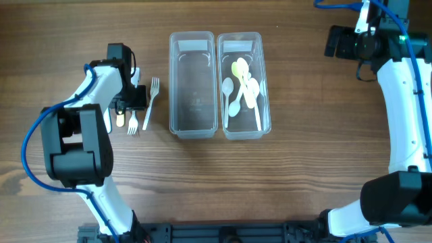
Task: Pack container
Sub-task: 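Move the left gripper over the forks and grasp a white fork, then carry the white fork into the left container and release it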
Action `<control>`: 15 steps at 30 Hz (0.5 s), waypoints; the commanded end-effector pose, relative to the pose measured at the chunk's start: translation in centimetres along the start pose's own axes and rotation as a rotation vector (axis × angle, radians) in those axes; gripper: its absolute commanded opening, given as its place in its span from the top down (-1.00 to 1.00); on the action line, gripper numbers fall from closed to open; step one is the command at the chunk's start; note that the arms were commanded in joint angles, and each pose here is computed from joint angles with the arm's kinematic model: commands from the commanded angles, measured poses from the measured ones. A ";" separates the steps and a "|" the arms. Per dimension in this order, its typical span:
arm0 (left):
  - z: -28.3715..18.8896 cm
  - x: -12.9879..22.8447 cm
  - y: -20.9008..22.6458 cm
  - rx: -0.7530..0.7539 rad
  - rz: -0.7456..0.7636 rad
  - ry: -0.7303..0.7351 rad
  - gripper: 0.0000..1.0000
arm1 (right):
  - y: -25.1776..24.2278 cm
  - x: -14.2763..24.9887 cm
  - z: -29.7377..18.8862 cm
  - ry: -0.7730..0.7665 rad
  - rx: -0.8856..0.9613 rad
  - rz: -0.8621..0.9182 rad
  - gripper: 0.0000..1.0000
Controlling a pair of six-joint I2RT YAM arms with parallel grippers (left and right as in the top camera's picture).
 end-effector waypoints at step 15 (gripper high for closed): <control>-5.8 -1.6 0.6 -0.027 -0.020 -0.106 0.92 | 0.0 0.0 0.3 0.007 0.011 -0.009 -0.99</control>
Point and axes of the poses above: each gripper's point midway between its finger pads, its own z axis out along the fingers, its own y axis along the line the jaws close on, x = y × z, the point moved 7 cm from there along -z, back along the fingers, and after that the axes turned 14 degrees about -z, right-handed, at the moved point
